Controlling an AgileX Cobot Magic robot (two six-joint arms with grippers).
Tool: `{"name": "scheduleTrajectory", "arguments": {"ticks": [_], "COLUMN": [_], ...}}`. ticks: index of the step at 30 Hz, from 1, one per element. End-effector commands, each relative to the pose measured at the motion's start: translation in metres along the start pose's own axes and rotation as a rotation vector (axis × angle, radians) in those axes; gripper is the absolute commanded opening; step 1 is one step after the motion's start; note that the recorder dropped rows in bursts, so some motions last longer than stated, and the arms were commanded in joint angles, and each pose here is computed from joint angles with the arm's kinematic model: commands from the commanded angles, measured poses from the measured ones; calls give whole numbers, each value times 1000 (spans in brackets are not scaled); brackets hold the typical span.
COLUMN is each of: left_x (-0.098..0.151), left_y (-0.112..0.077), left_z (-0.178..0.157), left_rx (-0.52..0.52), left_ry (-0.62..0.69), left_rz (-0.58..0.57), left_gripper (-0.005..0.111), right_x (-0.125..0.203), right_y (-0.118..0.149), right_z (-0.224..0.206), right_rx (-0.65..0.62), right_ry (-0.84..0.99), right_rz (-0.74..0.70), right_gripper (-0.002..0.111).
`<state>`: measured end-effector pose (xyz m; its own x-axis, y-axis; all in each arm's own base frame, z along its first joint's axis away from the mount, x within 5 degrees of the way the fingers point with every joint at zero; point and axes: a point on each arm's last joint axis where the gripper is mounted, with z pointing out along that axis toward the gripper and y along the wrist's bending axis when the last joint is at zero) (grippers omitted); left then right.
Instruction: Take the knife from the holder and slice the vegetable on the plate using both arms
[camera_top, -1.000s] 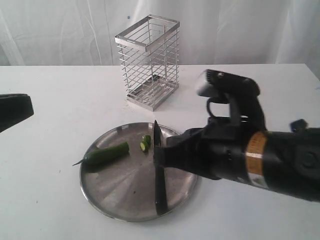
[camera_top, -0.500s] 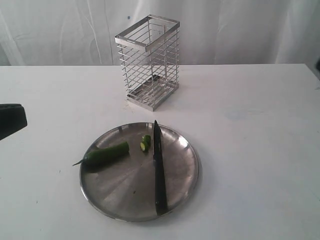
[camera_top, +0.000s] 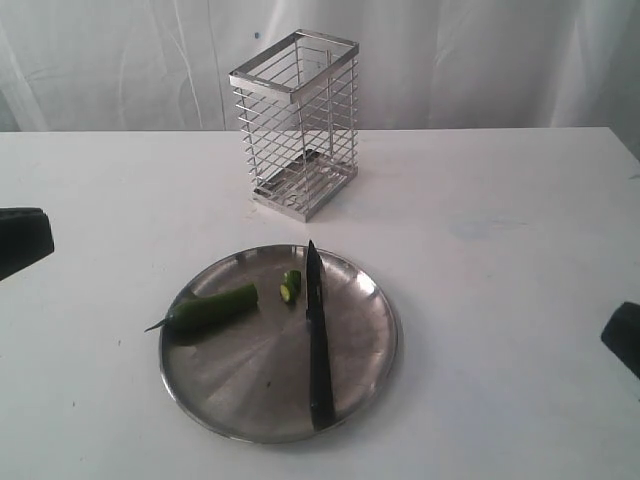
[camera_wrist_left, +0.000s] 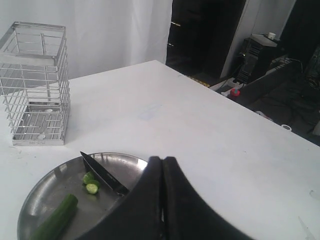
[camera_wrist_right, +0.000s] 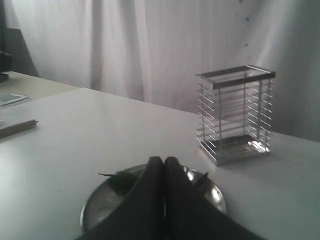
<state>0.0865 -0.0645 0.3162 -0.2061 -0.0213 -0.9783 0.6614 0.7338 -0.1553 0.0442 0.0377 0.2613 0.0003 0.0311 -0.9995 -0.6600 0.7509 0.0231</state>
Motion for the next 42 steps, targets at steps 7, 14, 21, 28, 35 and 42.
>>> {"name": "scheduleTrajectory", "arguments": {"ticks": [7, 14, 21, 28, 35, 42], "left_x": [0, 0, 0, 0, 11, 72], "left_y": [-1, 0, 0, 0, 3, 8], "left_z": [-1, -1, -1, -1, -17, -41], "left_rx": [5, -3, -3, -3, -146, -340], "left_ry": [-7, -7, -7, -7, -38, 24], "left_rz": [-10, -4, -4, -4, 83, -29], "left_gripper": [0, 0, 0, 0, 0, 0], "right_x": [63, 68, 68, 68, 68, 68], "right_y": [-9, -10, -10, -10, -10, -10], "right_z": [-4, -5, -5, -5, -5, -5], "right_rx": [151, 159, 159, 159, 159, 159], "right_ry": [97, 144, 144, 144, 144, 144], "right_rz": [66, 73, 70, 70, 70, 70], "right_gripper": [0, 0, 0, 0, 0, 0]}}
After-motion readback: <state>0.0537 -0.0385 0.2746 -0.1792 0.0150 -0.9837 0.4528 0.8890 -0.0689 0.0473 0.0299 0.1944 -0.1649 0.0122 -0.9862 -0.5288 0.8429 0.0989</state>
